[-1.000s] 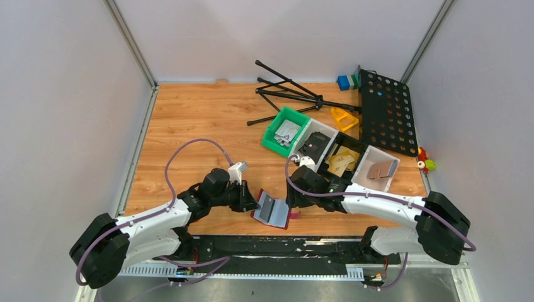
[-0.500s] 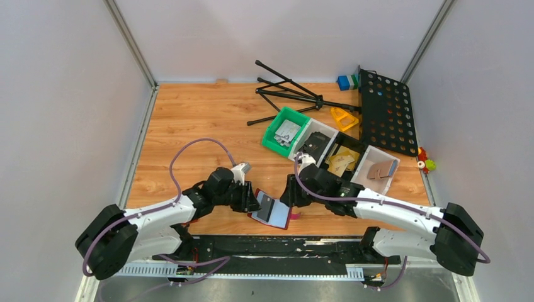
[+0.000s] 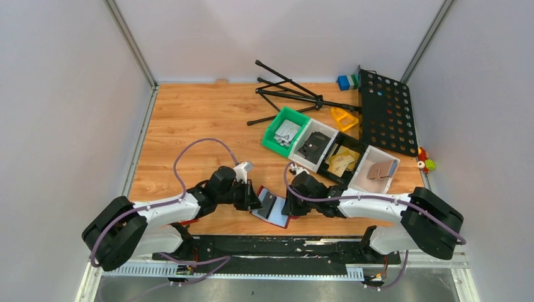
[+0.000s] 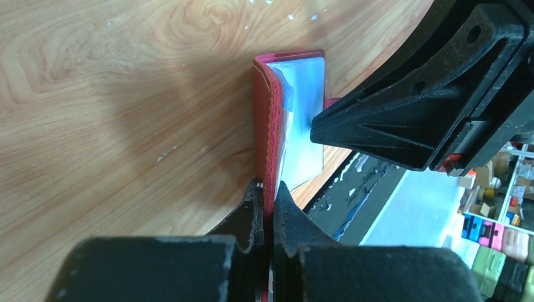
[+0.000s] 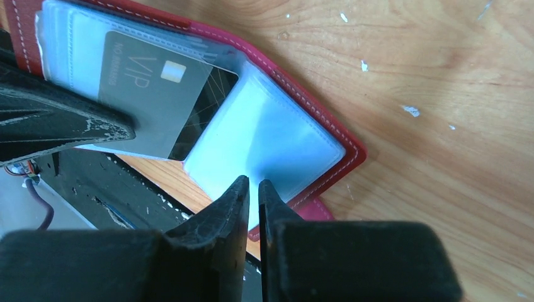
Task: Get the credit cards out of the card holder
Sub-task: Remove the credit card from the card holder.
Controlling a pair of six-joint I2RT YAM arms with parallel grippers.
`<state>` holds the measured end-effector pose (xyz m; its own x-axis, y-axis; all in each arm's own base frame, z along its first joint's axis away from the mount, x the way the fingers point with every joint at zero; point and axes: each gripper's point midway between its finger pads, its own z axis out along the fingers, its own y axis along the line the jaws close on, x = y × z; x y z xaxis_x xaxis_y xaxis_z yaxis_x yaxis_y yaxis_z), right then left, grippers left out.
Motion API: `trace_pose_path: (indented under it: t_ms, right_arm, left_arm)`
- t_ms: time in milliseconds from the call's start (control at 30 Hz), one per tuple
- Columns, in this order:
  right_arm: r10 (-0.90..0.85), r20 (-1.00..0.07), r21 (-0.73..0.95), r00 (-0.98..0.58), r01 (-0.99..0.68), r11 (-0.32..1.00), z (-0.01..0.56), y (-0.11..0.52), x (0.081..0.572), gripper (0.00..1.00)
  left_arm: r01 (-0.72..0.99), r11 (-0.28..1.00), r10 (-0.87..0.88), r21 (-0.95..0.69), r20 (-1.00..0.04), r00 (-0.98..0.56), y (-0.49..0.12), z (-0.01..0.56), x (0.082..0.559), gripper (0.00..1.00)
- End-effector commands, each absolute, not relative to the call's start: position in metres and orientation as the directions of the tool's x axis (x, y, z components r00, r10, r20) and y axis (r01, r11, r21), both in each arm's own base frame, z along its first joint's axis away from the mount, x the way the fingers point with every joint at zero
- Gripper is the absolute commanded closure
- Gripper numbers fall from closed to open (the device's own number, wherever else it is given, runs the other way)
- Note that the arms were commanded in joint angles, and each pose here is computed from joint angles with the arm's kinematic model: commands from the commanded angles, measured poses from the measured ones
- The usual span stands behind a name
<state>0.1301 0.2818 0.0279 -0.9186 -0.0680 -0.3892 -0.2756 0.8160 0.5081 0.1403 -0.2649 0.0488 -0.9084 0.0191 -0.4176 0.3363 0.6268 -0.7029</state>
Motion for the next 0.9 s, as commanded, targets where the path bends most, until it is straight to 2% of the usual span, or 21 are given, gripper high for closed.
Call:
trace_pose_path:
  t_ms: [0, 167, 367, 500, 667, 867]
  right_arm:
    - [-0.029, -0.472, 0.553, -0.881, -0.321, 0.769, 0.064, 0.289, 0.138, 0.86]
    - [0.071, -0.557, 0.645, -0.828, -0.377, 0.664, 0.116, 0.288, 0.138, 0.78]
    - [0.14, -0.554, 0.751, -0.821, -0.421, 0.508, 0.15, 0.298, 0.128, 0.64]
    - [0.168, -0.529, 0.781, -0.832, -0.4, 0.479, 0.157, 0.299, 0.129, 0.63]
    - [0.187, -0.533, 0.785, -0.825, -0.4, 0.473, 0.163, 0.295, 0.132, 0.61]
    - [0.224, -0.515, 0.83, -0.827, -0.416, 0.372, 0.183, 0.297, 0.129, 0.62]
  left_arm:
    - [0.368, 0.54, -0.062, -0.757, -0.472, -0.879, -0.275, 0.08, 0.148, 1.0]
    - [0.376, 0.413, -0.176, -0.83, -0.477, -0.861, -0.278, 0.118, 0.148, 1.0]
    - [0.384, 0.289, -0.247, -0.877, -0.456, -0.855, -0.282, 0.154, 0.144, 1.0]
    - [0.38, 0.186, -0.273, -0.906, -0.419, -0.866, -0.285, 0.174, 0.138, 1.0]
    - [0.376, 0.122, -0.27, -0.918, -0.396, -0.878, -0.287, 0.189, 0.132, 1.0]
    - [0.368, 0.03, -0.275, -0.929, -0.361, -0.891, -0.286, 0.208, 0.124, 1.0]
